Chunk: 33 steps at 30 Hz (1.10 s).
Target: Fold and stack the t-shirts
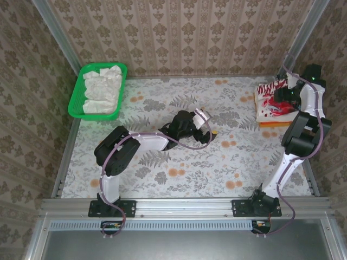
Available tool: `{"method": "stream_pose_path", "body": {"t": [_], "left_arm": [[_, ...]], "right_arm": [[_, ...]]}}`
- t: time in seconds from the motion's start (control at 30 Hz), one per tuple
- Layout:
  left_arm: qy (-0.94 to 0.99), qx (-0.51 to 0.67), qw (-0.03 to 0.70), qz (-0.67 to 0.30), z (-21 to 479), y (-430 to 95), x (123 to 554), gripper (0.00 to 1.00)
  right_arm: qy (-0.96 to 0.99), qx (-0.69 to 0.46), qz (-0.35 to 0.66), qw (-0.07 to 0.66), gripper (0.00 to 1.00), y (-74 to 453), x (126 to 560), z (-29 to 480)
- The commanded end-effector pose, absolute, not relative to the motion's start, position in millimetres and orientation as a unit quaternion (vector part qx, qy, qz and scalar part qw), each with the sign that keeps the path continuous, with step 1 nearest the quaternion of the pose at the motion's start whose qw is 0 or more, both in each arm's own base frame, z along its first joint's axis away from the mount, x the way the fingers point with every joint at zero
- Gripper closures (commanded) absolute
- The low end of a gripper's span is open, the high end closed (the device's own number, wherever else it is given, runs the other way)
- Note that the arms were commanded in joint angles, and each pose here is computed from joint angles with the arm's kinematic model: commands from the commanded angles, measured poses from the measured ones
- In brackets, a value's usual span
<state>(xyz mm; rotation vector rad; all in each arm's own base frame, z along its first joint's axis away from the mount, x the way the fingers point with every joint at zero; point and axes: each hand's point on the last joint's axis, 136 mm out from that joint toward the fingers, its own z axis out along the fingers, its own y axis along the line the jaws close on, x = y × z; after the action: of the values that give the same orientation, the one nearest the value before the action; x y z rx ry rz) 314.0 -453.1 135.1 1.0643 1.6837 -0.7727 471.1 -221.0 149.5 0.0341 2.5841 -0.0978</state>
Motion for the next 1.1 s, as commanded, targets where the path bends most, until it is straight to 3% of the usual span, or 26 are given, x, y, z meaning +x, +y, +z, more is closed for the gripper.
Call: {"method": "stream_pose_path", "body": {"t": [0.0, 0.17, 0.33, 0.7, 0.83, 1.07], "left_arm": [[0.679, 0.436, 0.492, -0.327, 147, -456, 313, 0.0], [0.675, 0.436, 0.491, -0.337, 152, -458, 311, 0.0], [0.671, 0.44, 0.49, -0.341, 153, -460, 310, 0.0], [0.672, 0.435, 0.487, -0.349, 152, -459, 308, 0.0], [0.674, 0.435, 0.486, -0.348, 150, -457, 307, 0.0], [0.677, 0.432, 0.484, -0.347, 149, -456, 307, 0.0]], "right_arm": [[0.941, 0.046, -0.089, 0.323, 0.13, -230, 466, 195], [0.915, 0.064, -0.119, 0.38, 0.03, -212, 462, 234], [0.905, 0.042, -0.106, 0.409, 0.02, -184, 471, 248], [0.945, 0.074, -0.051, 0.316, 0.0, -201, 490, 139], [0.964, 0.057, 0.014, 0.26, 0.0, -182, 484, 93], [0.965, 0.048, 0.039, 0.256, 0.0, -167, 477, 91]]}}
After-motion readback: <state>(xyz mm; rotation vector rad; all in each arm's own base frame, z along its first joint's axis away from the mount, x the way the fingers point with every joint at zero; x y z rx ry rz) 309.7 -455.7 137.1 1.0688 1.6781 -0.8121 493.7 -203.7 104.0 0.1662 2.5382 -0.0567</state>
